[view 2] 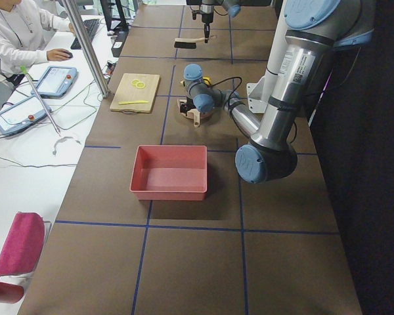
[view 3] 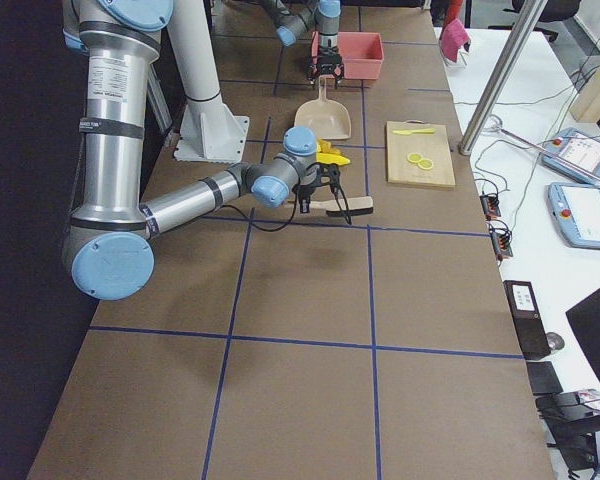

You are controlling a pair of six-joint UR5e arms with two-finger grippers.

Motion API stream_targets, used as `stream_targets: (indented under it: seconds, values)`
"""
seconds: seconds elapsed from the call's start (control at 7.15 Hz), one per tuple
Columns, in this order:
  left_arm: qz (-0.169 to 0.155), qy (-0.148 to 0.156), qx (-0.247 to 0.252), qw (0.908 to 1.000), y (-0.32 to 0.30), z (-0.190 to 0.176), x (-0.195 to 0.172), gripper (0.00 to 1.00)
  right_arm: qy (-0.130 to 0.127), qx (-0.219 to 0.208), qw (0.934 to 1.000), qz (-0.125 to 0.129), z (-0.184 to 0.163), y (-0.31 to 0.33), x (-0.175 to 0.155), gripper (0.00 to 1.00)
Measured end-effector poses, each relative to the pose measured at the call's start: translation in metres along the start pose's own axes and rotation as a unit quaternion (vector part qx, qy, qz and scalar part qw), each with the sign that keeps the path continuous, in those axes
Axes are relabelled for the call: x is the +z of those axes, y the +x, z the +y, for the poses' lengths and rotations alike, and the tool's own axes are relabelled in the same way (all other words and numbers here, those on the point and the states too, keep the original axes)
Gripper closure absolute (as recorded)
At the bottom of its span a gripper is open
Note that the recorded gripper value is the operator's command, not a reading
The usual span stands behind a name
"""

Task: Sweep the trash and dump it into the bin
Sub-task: 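Grasp the dustpan handle with the left gripper while the right brings the brush over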

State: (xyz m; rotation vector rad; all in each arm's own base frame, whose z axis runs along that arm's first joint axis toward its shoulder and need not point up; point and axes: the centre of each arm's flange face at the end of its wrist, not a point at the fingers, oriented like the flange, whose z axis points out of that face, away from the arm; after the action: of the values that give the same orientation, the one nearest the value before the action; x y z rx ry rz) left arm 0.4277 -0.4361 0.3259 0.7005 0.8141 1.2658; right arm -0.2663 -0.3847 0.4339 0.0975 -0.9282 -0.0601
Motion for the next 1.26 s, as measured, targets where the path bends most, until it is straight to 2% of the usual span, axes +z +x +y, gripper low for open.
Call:
stream_targets:
  seconds: [0.28, 0.42, 0.56, 0.7, 0.84, 1.26]
  values:
    - [0.007, -0.015, -0.002, 0.9999, 0.008, 0.012, 0.015, 0.09, 0.002, -0.001, 1.0, 0.006, -0.008, -0.033, 0.01, 0.99]
    - [0.009, -0.019, -0.002, 0.9998, 0.01, 0.015, 0.019, 0.25, 0.001, 0.006, 1.0, 0.007, -0.01, -0.052, 0.014, 0.99]
    - [0.008, -0.023, -0.003, 0.9997, 0.01, 0.017, 0.022, 0.45, 0.001, 0.01, 0.9999, 0.007, -0.008, -0.067, 0.02, 0.99]
    - [0.003, -0.025, -0.003, 0.9997, 0.009, 0.018, 0.024, 0.7, -0.001, 0.01, 0.9999, 0.007, -0.004, -0.076, 0.025, 0.99]
    - [-0.001, -0.027, -0.003, 0.9996, 0.008, 0.018, 0.025, 0.91, -0.003, 0.008, 0.9999, 0.006, -0.001, -0.081, 0.028, 0.99]
    - [-0.005, -0.032, -0.004, 0.9995, 0.007, 0.017, 0.026, 0.92, -0.009, 0.016, 0.9998, 0.006, 0.017, -0.112, 0.05, 0.99]
